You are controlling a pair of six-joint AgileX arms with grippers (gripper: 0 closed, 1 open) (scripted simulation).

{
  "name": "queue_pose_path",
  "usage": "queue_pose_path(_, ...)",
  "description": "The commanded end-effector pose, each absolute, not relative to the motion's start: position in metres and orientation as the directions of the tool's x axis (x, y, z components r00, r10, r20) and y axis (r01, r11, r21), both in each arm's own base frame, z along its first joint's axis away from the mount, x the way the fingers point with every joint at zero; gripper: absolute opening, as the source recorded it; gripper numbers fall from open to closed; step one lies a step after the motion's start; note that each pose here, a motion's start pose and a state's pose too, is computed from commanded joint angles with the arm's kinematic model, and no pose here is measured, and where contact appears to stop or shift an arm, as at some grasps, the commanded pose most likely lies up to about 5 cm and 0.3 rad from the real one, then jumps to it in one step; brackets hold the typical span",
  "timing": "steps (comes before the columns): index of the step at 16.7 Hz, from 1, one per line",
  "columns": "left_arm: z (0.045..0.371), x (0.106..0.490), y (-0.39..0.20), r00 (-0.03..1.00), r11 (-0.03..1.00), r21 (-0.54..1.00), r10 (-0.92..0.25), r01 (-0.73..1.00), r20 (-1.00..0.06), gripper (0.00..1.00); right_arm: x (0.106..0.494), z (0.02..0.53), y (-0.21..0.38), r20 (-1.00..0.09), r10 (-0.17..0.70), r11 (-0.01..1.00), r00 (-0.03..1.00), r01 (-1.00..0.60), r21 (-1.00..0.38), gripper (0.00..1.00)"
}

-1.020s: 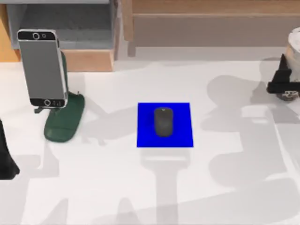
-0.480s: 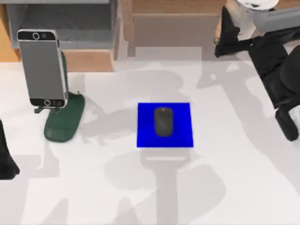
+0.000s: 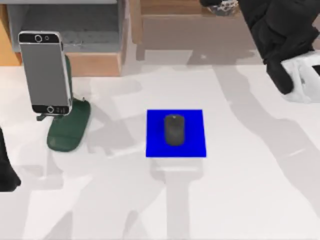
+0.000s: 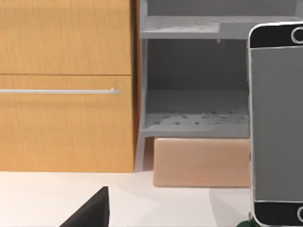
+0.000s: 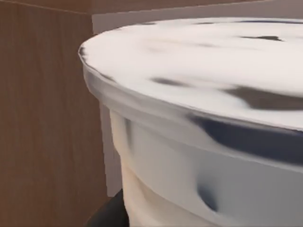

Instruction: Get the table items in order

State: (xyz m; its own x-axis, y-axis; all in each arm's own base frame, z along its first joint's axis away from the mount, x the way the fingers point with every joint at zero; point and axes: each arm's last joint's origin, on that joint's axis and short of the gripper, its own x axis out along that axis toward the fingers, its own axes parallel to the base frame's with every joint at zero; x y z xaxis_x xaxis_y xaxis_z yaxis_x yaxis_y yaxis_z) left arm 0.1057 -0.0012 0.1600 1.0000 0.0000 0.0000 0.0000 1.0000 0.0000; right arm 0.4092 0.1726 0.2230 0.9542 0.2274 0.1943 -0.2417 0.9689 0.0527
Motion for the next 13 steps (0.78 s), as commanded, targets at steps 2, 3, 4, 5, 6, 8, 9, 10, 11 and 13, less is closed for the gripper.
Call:
queue_pose_path(2,0.160,0.106,-0.001,1.000,1.000,0.000,0.000,0.000,0.000,1.00,0.424,0.231,0.175,0.153,0.175,0.982,0.973,-0.184,0.047,0.00)
queue_pose_path(3,0.160,0.106,-0.001,1.000,1.000,0.000,0.000,0.000,0.000,1.00,0.431,0.234,0.175,0.131,0.146,0.987,0.980,-0.153,0.043,0.00)
queue_pose_path(4,0.160,0.106,-0.001,1.000,1.000,0.000,0.000,0.000,0.000,1.00,0.437,0.237,0.175,0.111,0.117,0.992,0.987,-0.122,0.037,0.00)
queue_pose_path(5,0.160,0.106,-0.001,1.000,1.000,0.000,0.000,0.000,0.000,1.00,0.442,0.240,0.174,0.091,0.089,0.995,0.992,-0.092,0.031,0.00)
queue_pose_path(6,0.160,0.106,-0.001,1.000,1.000,0.000,0.000,0.000,0.000,1.00,0.447,0.242,0.173,0.072,0.062,0.998,0.995,-0.063,0.024,0.00)
queue_pose_path(8,0.160,0.106,-0.001,1.000,1.000,0.000,0.000,0.000,0.000,1.00,0.455,0.243,0.172,0.038,0.016,1.000,0.999,-0.017,0.008,0.00)
queue_pose_path(9,0.160,0.106,-0.001,1.000,1.000,0.000,0.000,0.000,0.000,1.00,0.457,0.242,0.172,0.022,0.000,1.000,1.000,0.000,0.001,0.00)
queue_pose_path(10,0.160,0.106,-0.001,1.000,1.000,0.000,0.000,0.000,0.000,1.00,0.459,0.241,0.172,0.009,-0.010,1.000,1.000,0.010,-0.006,0.00)
queue_pose_path(11,0.160,0.106,-0.001,1.000,1.000,0.000,0.000,0.000,0.000,1.00,0.460,0.240,0.172,0.003,-0.015,1.000,1.000,0.015,-0.009,0.00)
queue_pose_path(13,0.160,0.106,-0.001,1.000,1.000,0.000,0.000,0.000,0.000,1.00,0.460,0.240,0.172,0.003,-0.015,1.000,1.000,0.015,-0.009,0.00)
